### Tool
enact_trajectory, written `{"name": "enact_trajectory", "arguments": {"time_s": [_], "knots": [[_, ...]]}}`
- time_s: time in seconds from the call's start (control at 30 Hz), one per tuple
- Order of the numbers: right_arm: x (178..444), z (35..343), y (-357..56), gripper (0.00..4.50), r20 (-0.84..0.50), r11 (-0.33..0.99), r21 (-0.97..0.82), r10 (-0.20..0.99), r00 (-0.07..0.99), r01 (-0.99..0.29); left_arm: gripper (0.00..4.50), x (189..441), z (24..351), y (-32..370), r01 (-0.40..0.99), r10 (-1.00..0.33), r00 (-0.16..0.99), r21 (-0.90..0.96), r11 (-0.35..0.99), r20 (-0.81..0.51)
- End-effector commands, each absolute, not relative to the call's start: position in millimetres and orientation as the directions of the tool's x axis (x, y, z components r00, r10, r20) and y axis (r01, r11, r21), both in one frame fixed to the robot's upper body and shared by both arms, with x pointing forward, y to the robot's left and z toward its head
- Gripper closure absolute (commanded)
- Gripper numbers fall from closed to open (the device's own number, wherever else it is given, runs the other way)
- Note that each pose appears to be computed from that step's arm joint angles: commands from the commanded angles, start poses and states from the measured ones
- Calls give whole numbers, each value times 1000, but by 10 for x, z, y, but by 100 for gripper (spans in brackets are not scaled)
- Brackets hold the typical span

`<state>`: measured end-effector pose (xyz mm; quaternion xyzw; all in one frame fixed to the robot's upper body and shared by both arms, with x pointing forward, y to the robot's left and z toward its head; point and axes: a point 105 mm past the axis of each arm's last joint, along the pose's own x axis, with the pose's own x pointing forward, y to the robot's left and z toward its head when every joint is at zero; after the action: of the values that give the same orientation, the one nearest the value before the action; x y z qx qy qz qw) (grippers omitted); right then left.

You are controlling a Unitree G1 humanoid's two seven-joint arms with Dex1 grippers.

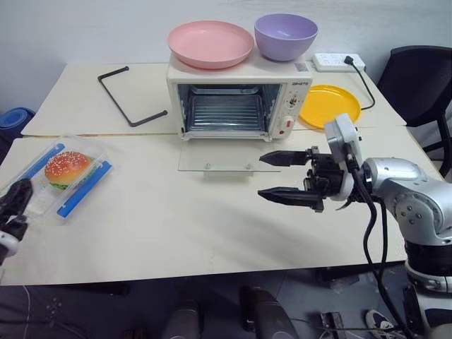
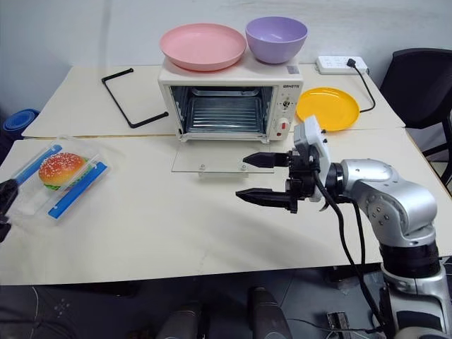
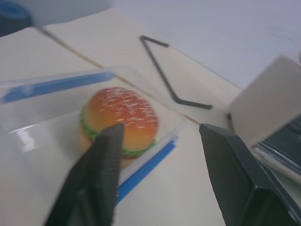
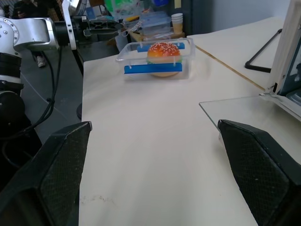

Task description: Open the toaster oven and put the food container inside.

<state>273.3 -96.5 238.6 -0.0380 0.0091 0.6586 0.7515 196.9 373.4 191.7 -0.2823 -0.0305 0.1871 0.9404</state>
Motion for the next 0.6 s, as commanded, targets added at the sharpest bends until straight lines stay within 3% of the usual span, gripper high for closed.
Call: {"name": "enact_trajectory", "arguments": {"time_s": [0.03, 0.13, 0.37, 0.6], "knots": [[2713, 2465, -931, 0, -51, 94, -79, 994, 98, -992, 69, 1814, 1855, 4003, -487, 495, 856, -549, 679, -149], [2703, 2469, -914, 0, -48, 87, -80, 995, 91, -993, 69, 1829, 1775, 4133, -571, 530, 812, -523, 633, -244], [2627, 2483, -905, 0, -33, 91, -84, 995, 94, -992, 69, 2152, 1814, 4217, -590, 505, 806, -491, 641, -309], [2540, 2468, -920, 0, -27, 118, -86, 992, 121, -989, 69, 2379, 1562, 4225, -654, 480, 754, -447, 611, -448]]}}
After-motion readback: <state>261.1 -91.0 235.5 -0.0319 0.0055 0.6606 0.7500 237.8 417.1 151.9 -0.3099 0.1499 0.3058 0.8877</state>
